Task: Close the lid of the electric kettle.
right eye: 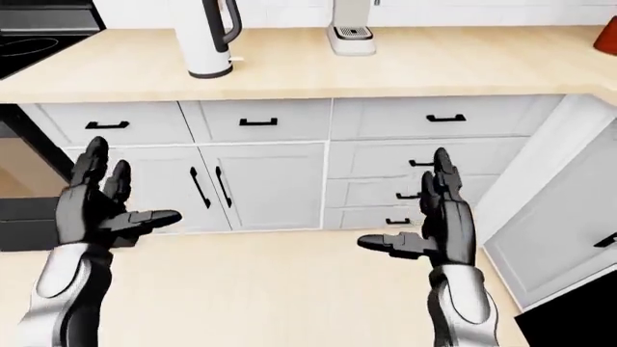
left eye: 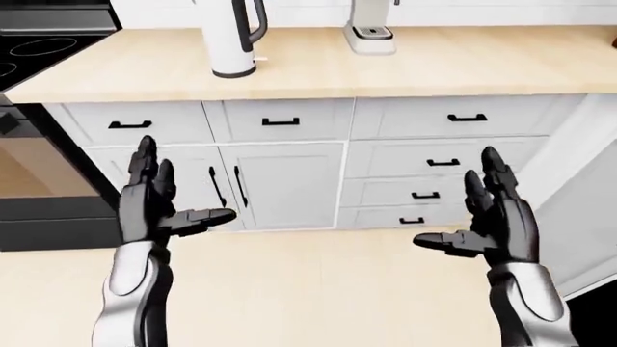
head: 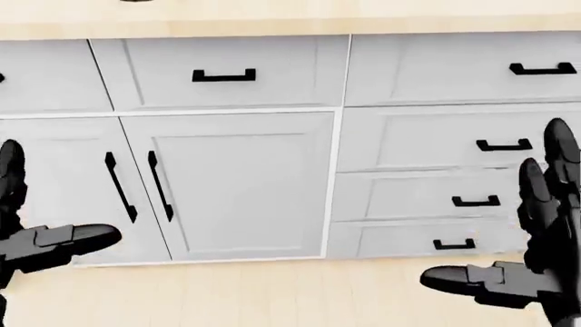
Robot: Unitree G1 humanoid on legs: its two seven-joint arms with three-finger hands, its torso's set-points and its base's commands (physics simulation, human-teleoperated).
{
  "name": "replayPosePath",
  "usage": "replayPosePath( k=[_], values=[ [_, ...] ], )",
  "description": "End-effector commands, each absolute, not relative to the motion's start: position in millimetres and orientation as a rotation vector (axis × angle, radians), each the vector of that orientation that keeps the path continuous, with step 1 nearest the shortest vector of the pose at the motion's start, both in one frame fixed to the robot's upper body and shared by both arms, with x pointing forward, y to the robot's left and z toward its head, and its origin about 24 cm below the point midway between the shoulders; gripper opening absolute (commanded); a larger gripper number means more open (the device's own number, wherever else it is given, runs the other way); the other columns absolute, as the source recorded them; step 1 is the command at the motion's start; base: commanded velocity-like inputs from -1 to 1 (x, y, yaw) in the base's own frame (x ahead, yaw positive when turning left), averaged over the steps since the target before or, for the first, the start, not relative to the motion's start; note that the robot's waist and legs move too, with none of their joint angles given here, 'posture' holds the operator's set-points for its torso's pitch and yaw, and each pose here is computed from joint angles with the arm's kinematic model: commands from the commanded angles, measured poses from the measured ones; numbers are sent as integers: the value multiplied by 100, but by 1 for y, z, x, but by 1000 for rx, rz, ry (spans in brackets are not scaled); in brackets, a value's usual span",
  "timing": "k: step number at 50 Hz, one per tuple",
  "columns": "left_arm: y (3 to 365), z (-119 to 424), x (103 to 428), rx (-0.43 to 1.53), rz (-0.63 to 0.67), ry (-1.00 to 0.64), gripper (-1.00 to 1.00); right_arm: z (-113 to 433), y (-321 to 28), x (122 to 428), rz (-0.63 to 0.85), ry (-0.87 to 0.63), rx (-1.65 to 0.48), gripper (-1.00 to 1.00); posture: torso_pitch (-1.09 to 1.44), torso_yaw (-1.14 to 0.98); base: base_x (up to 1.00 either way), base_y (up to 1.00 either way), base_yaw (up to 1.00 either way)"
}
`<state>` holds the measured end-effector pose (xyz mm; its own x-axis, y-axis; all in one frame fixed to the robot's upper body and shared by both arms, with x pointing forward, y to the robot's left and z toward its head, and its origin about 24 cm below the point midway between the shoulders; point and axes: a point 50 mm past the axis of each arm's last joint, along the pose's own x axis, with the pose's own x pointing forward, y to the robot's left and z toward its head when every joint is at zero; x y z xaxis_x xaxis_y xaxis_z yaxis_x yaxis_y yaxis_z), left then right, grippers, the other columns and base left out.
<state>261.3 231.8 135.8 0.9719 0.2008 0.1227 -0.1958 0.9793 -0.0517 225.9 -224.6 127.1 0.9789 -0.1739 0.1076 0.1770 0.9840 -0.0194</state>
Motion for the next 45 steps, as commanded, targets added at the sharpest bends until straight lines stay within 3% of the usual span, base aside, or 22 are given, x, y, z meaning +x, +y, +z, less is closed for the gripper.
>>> replayPosePath(
  k=[1, 9, 20, 45],
  values=[
    [235, 164, 258, -37, 204, -223, 100, 146, -225, 222, -165, -163, -35, 100, 0, 0, 0, 0, 0],
    [273, 245, 227, -72, 309, -369, 100, 207, -247, 190, -231, -267, -64, 100, 0, 0, 0, 0, 0],
    [305, 290, 201, -73, 400, -461, 100, 240, -275, 158, -322, -335, -77, 100, 0, 0, 0, 0, 0],
    [303, 286, 204, -76, 394, -461, 100, 236, -281, 154, -356, -328, -119, 100, 0, 0, 0, 0, 0]
  ],
)
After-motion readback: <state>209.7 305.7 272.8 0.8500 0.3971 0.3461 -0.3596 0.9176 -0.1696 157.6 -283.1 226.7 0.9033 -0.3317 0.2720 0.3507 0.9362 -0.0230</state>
